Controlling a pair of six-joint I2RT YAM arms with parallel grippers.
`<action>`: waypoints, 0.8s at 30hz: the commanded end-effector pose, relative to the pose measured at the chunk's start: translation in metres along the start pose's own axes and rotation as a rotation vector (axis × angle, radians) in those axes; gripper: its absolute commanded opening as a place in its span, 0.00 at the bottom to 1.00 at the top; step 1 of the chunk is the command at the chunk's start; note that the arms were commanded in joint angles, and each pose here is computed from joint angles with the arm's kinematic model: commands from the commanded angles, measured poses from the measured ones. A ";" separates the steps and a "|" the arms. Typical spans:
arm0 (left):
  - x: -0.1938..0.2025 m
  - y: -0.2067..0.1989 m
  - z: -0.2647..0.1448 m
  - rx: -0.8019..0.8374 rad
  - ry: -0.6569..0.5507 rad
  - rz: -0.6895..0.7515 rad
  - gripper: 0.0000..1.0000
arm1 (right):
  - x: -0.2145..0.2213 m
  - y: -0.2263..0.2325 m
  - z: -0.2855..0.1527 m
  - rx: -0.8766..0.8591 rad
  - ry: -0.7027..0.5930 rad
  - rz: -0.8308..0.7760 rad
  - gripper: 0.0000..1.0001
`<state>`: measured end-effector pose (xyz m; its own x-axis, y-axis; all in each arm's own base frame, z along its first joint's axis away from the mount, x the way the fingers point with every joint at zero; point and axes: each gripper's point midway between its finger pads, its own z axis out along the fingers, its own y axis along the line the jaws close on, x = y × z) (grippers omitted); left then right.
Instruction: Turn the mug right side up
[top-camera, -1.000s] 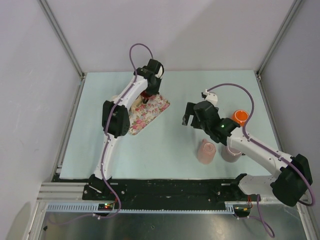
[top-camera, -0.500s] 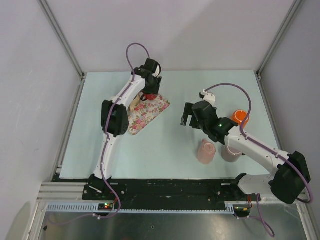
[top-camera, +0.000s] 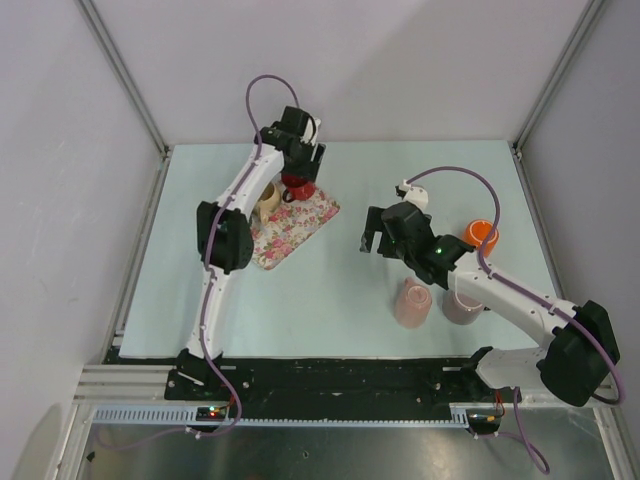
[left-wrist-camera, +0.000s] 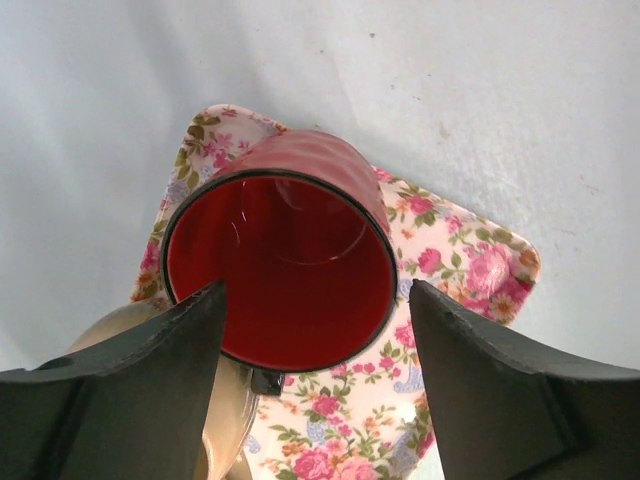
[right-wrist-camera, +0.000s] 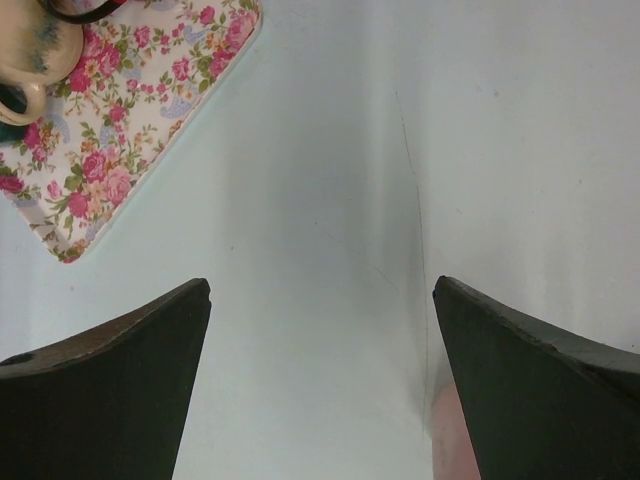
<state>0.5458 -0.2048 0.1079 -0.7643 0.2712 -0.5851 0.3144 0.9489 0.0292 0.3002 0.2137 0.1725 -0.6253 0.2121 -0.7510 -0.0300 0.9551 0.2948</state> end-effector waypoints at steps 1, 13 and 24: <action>-0.057 -0.012 -0.083 0.082 -0.198 0.141 0.79 | -0.019 0.014 -0.004 -0.034 -0.044 0.004 0.99; -0.063 0.029 -0.084 -0.009 -0.212 0.270 0.84 | -0.020 0.013 -0.007 -0.041 -0.043 -0.002 0.99; -0.034 0.063 -0.012 -0.115 -0.088 0.282 0.80 | -0.017 0.011 -0.009 -0.033 -0.032 -0.007 0.99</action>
<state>0.5669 -0.1605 0.1370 -0.6209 0.5144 -0.5915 0.4708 0.8481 0.2433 0.2992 0.2156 0.1711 -0.6333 0.1979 -0.7482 -0.0452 0.9557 0.2909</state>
